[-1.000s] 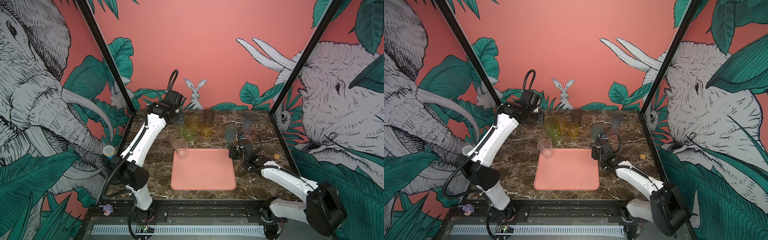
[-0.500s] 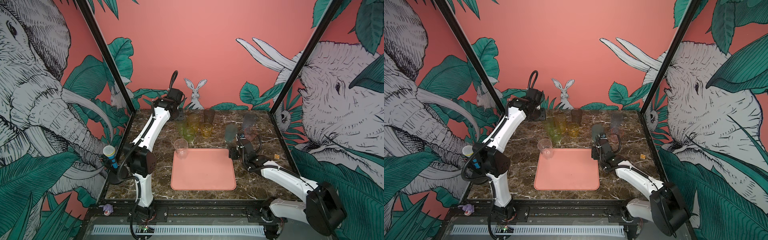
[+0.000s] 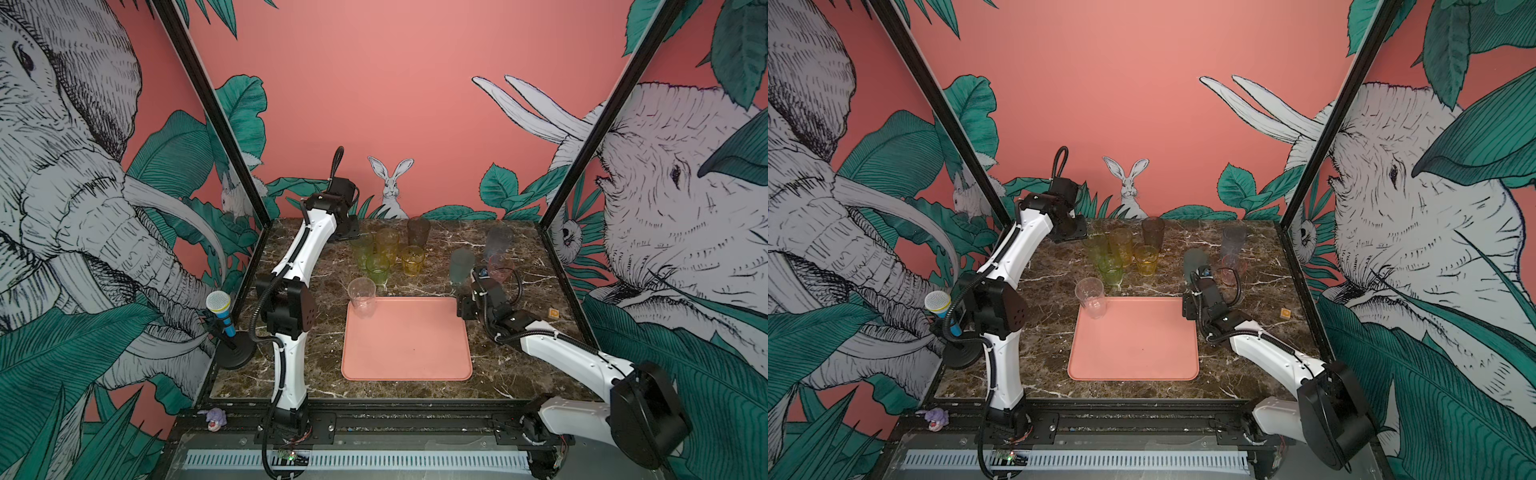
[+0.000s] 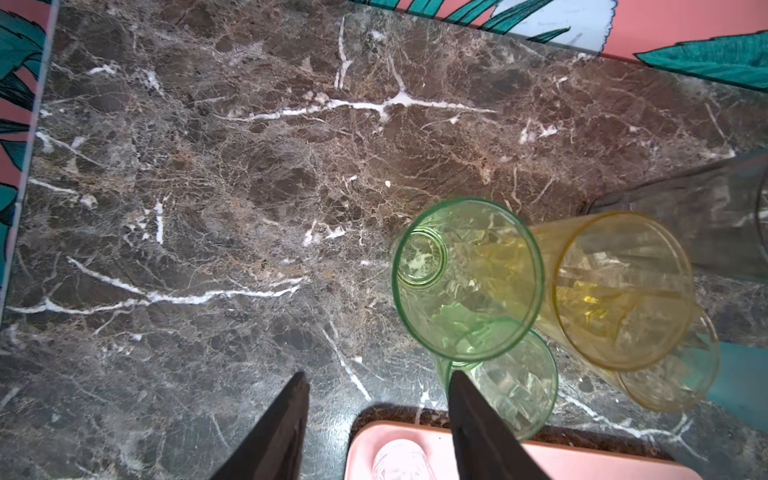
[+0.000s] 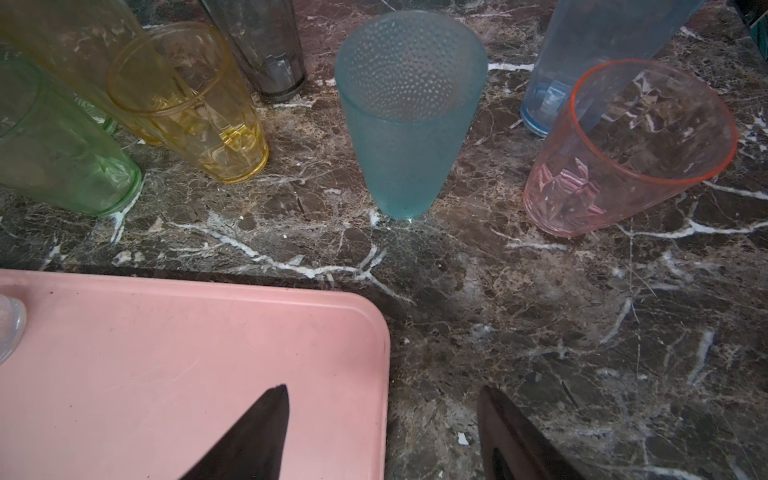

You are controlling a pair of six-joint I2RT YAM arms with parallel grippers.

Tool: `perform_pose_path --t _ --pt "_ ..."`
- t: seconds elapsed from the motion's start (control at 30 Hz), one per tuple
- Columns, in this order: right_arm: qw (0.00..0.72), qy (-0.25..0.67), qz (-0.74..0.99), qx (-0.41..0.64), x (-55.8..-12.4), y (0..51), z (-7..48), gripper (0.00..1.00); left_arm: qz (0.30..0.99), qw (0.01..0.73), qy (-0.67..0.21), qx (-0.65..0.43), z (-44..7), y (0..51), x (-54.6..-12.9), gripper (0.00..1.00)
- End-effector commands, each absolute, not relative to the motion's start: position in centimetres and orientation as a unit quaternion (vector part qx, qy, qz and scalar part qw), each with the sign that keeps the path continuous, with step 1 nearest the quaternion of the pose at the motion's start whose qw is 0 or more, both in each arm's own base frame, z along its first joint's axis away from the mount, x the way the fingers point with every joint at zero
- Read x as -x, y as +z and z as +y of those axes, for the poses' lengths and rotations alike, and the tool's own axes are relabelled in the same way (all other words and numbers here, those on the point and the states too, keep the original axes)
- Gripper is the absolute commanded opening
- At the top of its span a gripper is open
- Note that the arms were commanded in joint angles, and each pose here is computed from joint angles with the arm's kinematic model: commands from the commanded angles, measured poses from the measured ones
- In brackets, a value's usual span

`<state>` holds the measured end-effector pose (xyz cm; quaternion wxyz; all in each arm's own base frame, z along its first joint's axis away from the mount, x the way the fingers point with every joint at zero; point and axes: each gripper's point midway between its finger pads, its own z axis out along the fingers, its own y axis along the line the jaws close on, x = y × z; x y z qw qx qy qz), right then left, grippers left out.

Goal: Place the glasses into the tray
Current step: 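Move the left gripper to the green cup and grasp it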

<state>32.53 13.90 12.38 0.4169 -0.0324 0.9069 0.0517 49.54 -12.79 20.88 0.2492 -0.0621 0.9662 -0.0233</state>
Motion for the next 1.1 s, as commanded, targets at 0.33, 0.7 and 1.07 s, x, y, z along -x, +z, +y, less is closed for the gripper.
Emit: perform_pose_path --t 0.33,0.7,1.07 --pt "0.42 0.054 0.906 0.028 -32.9 12.4 14.0 0.74 0.972 0.226 -0.023 0.064 -13.2 18.2 -51.1 0.56" --pt "0.414 0.055 0.908 0.028 -33.0 12.1 14.1 0.74 0.975 0.212 -0.023 0.065 -13.2 16.3 -52.3 0.45" --pt "0.411 0.056 0.909 0.028 -33.1 11.9 14.2 0.74 0.976 0.206 -0.027 0.065 -13.4 15.2 -52.8 0.25"
